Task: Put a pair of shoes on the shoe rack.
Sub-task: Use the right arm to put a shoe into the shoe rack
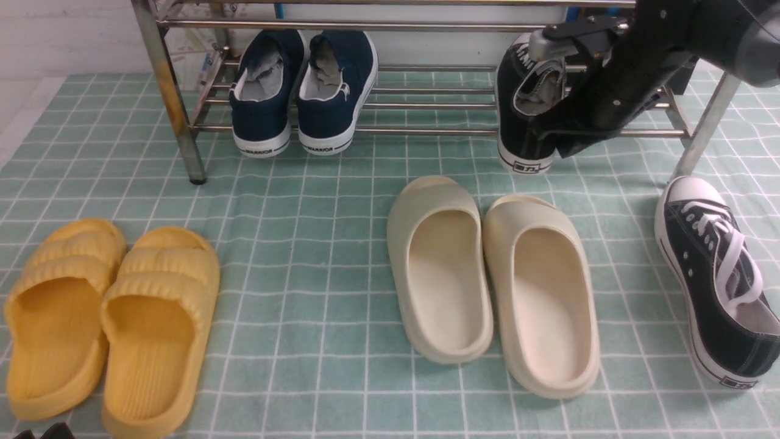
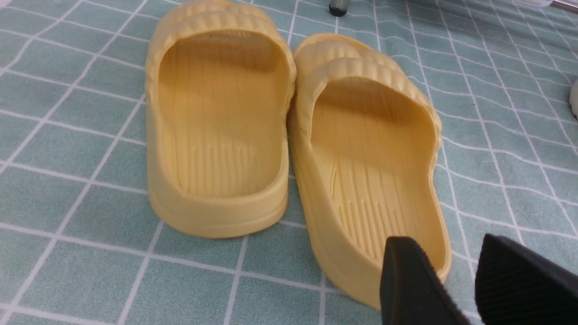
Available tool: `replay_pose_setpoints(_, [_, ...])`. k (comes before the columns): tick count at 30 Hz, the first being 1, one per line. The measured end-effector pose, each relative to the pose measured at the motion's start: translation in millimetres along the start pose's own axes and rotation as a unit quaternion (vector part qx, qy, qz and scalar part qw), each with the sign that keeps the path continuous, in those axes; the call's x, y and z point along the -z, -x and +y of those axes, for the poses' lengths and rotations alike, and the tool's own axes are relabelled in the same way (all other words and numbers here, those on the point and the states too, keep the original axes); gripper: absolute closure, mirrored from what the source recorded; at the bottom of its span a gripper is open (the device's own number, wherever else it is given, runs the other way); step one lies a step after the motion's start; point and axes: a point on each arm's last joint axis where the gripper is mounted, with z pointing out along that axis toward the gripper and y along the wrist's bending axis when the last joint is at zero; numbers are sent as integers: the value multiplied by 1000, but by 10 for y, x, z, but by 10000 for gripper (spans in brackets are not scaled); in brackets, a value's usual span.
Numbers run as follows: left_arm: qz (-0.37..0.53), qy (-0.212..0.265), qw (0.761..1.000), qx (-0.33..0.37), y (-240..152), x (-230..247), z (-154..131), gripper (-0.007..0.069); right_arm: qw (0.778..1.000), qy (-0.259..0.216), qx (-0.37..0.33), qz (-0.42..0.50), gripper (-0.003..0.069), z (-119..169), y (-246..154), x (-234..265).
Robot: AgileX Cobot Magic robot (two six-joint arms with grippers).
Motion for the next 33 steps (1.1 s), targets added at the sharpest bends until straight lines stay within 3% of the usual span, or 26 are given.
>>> replay_pose_setpoints(11, [0, 0, 1000, 0, 0, 0, 0, 386, 998, -45, -27, -35, 645, -87, 57, -33])
replay_pose_setpoints(18, [0, 0, 1000, 0, 0, 0, 0, 386, 999, -15, -2, 31, 642, 116, -47, 34])
replay_pose_setpoints(22, [0, 0, 1000, 0, 0, 0, 0, 386, 999, 8, 35, 24, 639, 329, -31, 29])
replay_pose_setpoints(26, [0, 0, 1000, 0, 0, 0, 0, 386, 1000, 10, 28, -2, 639, 375, 12, -21])
replay_pose_setpoints(33, [0, 0, 1000, 0, 0, 0, 0, 386, 998, -56, 2, -13, 637, 203, 30, -30])
